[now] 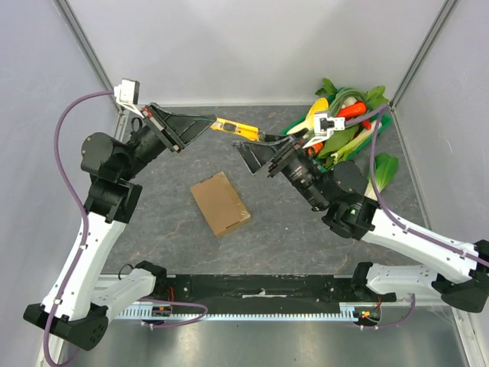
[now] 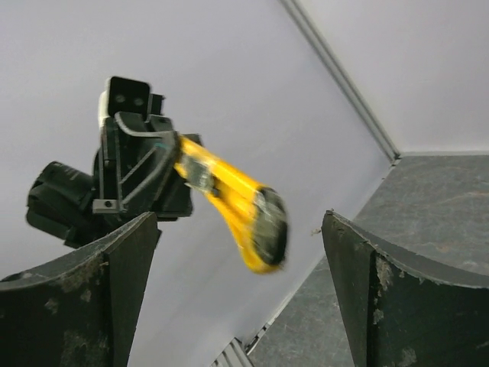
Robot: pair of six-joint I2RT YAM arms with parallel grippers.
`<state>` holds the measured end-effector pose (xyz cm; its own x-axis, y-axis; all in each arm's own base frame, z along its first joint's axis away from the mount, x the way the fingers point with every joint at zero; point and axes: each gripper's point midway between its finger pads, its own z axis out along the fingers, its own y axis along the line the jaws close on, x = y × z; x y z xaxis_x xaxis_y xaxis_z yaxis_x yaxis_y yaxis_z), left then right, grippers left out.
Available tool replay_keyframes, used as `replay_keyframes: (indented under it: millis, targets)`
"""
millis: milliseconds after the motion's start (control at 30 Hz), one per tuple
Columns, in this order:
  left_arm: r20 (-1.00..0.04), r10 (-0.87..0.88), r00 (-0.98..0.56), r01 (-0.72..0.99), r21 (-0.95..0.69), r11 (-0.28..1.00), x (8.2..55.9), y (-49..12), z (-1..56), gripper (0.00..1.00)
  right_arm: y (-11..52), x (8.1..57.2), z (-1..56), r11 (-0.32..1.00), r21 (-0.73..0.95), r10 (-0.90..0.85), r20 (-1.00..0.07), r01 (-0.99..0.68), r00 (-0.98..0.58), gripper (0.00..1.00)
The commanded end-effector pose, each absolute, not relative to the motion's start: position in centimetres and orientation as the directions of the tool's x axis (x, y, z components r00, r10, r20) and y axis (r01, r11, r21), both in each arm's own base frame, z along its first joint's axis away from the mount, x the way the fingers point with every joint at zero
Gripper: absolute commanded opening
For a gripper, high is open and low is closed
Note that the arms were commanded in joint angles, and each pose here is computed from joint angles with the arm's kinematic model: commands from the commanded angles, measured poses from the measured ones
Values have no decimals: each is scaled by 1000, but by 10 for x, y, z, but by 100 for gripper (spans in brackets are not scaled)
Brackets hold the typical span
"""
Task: Unpack the express box
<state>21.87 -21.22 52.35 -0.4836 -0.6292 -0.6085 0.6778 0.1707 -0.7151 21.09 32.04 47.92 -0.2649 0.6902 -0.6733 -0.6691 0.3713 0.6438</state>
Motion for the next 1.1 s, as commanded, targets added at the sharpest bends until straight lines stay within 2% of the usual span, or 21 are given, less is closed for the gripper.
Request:
replay_keyframes:
  millis: [0, 133, 367, 400, 500, 700, 867, 1067]
  targets:
    - [-561, -635, -532, 679, -730, 76, 209, -216, 529, 2, 329, 195, 525, 250, 594, 724, -639, -765, -260, 93]
    - [-551, -640, -536, 680, -731, 60, 207, -215, 528, 2, 343, 189, 532, 173, 580, 728, -620, -796, -293, 80]
    - [-530, -650, -545, 677, -735, 32, 201, -212, 528, 2, 347, 185, 541, 115, 573, 752, -584, -812, -306, 64]
    - [-521, -651, -553, 671, -741, 23, 201, -212, 528, 2, 347, 183, 543, 101, 568, 755, -578, -816, -309, 57]
    - [-516, -650, -558, 671, -741, 11, 198, -212, 527, 2, 345, 182, 547, 75, 566, 770, -556, -821, -313, 46]
    - [-495, -668, -555, 663, -749, 4, 199, -209, 519, 2, 348, 184, 551, 70, 569, 774, -549, -819, -315, 43]
    - [-497, -665, -557, 662, -749, 5, 200, -210, 517, 2, 355, 185, 548, 67, 574, 761, -559, -816, -330, 44]
    - [-501, -662, -557, 663, -749, 10, 200, -210, 514, 2, 356, 188, 547, 82, 584, 756, -564, -807, -331, 31]
